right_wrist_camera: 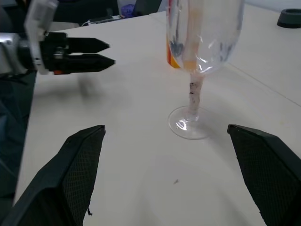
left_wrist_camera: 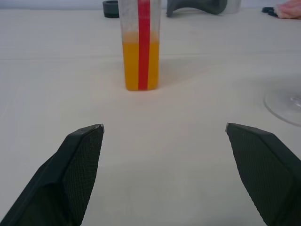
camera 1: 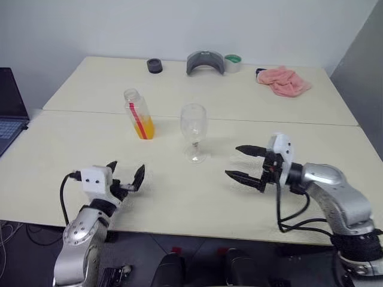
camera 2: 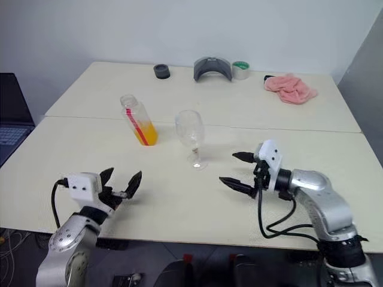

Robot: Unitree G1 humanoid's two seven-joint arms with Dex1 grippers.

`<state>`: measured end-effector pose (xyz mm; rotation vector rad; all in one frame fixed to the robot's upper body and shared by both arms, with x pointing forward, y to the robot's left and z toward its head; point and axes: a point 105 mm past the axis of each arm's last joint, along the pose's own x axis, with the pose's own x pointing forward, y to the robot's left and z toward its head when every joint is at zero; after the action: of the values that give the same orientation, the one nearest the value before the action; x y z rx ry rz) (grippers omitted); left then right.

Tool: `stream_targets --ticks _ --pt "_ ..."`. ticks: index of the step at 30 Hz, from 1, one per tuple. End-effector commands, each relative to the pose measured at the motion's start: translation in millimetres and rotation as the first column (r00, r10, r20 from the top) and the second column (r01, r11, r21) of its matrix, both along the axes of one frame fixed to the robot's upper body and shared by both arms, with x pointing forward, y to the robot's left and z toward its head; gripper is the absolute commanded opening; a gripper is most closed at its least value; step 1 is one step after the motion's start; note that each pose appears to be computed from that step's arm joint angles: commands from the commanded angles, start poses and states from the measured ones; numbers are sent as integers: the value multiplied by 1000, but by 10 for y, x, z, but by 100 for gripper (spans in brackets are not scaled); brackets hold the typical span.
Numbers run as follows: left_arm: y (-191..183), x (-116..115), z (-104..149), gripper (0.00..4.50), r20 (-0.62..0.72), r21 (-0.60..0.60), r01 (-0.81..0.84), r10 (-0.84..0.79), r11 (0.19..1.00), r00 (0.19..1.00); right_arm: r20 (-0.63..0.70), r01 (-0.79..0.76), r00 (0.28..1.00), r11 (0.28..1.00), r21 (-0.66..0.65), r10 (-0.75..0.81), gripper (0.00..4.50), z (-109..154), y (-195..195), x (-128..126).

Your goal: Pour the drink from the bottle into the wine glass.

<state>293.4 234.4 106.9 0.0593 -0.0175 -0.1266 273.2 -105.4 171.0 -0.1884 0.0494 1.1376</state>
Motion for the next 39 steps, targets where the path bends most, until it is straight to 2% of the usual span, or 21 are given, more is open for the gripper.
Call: stream_targets --ticks 1,8,14,39 --pt "93 170 107 450 47 42 -43 41 998 998 32 -58 998 998 20 57 444 220 -27 -204" --pt "109 437 260 450 94 46 -49 44 998 995 28 -72 997 995 64 71 444 404 -25 -330" --pt "70 588 362 450 116 43 -29 24 999 993 31 -26 999 992 119 23 444 572 -6 -318" --pt "-51 1131 541 450 136 48 59 -65 997 989 29 46 998 991 128 -50 444 662 -50 -311"
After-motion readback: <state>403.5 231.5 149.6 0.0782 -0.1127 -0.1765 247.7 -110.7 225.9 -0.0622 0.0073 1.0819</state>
